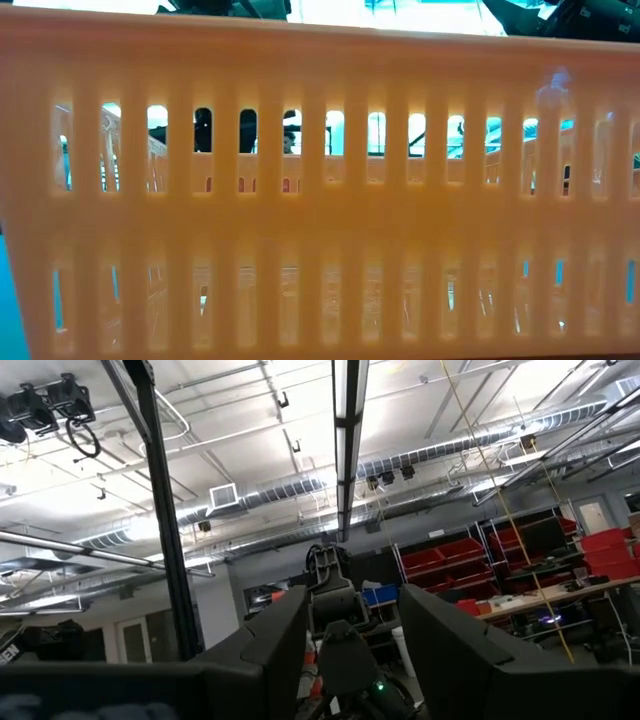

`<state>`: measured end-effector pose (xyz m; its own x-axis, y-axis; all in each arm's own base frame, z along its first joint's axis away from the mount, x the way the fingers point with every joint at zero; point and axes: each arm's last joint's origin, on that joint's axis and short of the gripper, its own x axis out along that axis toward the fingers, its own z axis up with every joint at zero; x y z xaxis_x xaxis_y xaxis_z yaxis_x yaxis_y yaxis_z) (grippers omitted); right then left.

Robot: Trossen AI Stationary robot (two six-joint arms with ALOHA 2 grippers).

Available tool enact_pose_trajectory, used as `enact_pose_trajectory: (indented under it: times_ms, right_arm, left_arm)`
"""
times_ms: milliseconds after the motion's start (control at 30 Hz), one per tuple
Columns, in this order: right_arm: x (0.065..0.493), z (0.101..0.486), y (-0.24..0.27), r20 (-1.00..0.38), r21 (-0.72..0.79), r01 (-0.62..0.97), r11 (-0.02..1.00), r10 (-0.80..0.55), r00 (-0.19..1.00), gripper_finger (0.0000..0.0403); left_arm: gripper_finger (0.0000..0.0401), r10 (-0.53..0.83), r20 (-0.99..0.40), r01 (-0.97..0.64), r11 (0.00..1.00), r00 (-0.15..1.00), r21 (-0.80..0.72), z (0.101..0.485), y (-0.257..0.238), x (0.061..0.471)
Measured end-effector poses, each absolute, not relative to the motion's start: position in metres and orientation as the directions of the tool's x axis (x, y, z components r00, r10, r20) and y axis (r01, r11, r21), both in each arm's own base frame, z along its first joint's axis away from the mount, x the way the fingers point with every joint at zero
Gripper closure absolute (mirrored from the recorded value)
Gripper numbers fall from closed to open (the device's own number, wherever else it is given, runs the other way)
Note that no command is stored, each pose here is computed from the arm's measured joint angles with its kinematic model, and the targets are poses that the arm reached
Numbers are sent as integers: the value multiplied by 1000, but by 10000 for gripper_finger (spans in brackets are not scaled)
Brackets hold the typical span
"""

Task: Stack baskets on shelf by color
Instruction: Stack the bottom black basket on top of the black basket on the shelf

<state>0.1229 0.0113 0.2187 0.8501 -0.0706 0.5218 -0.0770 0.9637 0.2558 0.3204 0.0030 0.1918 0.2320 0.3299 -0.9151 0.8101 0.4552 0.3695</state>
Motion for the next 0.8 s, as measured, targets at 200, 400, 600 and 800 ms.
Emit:
enact_pose_trajectory:
  times_ms: [200,400,600,800]
  right_arm:
    - [123,219,11,522,256,-77,964,-71,850,248]
    - [123,219,11,522,256,-77,964,-71,850,248]
    - [123,218,11,516,255,-75,964,-70,854,248]
    - [123,218,11,517,255,-75,964,-70,853,248]
  left_arm:
    - [306,330,-914,802,463,238,376,192,3,321]
    - [226,330,-914,810,452,238,374,192,3,321]
    - [199,328,-914,832,415,240,368,192,3,321]
    - [239,308,-925,838,423,224,344,179,6,325]
